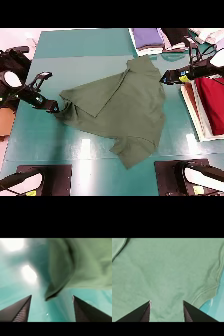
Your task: Fold the shirts.
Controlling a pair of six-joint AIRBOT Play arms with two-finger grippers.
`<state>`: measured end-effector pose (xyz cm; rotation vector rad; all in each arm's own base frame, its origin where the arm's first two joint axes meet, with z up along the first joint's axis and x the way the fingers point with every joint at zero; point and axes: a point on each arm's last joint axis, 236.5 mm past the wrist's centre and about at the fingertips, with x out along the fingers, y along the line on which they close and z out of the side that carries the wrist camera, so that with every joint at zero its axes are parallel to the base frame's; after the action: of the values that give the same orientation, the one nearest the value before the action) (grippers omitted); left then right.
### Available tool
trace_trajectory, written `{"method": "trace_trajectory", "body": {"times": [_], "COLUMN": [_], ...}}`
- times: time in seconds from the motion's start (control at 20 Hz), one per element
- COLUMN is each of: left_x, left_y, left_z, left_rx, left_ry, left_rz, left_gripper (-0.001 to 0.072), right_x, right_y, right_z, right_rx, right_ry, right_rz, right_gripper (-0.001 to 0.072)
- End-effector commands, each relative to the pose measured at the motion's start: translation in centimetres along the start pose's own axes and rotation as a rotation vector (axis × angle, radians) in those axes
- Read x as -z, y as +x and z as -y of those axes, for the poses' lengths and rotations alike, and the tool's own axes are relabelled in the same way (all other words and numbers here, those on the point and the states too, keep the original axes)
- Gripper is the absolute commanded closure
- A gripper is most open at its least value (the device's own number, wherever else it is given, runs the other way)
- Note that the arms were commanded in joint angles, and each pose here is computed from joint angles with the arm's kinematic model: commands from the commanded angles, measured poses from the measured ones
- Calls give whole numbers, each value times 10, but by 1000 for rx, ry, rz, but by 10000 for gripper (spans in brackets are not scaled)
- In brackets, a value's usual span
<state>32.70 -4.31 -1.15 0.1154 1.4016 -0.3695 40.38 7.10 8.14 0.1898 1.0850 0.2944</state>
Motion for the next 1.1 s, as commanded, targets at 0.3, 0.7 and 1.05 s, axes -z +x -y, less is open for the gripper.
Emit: {"method": "trace_trajectory", "body": {"times": [0.3,0.7,1.05], "left_x": [11,0,-10], "left_y": [32,18,-5], "left_z": [8,6,9], "left_rx": [42,14,-3], "left_ry": [-1,1,-8], "left_rz": [-61,4,86], "left_gripper": [111,686,685], "right_x": [9,83,257], "right_y": [0,-3,7], "right_z": [-2,7,23], "right_rx": [-6,-22,-30], "right_ry": [1,60,385], "right_rz": [-32,-273,-612], "right_gripper": [265,265,122]}}
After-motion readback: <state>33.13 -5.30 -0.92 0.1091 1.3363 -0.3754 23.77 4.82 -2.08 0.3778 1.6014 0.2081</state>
